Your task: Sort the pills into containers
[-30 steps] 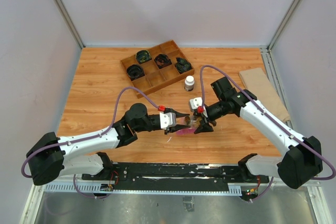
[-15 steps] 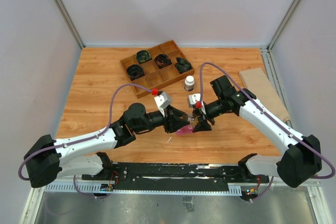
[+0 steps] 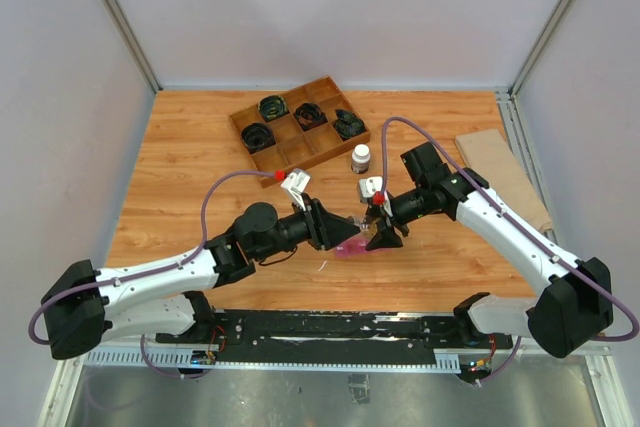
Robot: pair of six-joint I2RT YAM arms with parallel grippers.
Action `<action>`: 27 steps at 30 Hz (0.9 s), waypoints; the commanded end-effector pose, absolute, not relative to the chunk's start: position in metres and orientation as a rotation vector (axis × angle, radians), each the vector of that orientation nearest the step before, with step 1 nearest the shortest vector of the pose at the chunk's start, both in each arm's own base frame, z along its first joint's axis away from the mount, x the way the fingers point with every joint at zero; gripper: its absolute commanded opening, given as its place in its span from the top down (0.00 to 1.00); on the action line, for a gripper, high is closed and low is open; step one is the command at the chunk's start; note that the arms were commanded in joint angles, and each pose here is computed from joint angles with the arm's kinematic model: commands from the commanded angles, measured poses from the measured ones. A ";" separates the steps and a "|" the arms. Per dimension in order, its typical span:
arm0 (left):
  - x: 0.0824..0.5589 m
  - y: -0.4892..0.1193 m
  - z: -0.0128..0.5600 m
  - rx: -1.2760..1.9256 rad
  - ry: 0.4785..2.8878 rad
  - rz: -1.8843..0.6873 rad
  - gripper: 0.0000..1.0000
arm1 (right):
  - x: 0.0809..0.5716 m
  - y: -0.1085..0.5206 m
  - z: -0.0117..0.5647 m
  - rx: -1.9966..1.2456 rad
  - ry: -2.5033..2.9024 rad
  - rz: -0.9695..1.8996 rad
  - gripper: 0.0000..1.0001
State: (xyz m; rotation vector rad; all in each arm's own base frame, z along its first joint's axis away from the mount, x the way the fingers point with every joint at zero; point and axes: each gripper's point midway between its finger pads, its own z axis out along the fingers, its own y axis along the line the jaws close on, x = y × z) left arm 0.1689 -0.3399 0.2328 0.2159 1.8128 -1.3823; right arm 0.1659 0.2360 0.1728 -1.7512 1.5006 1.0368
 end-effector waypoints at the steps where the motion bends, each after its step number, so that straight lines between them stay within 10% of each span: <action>1: 0.170 -0.339 0.269 0.158 1.698 -1.461 0.76 | 0.168 0.230 0.175 -1.762 1.491 1.009 0.99; 14: 0.140 -0.300 0.293 0.464 1.418 -1.339 0.06 | 0.158 0.231 0.180 -1.787 1.428 1.058 1.00; 27: 0.123 -0.297 0.271 0.993 0.923 -0.929 0.01 | 0.152 0.231 0.180 -1.809 1.396 1.084 0.99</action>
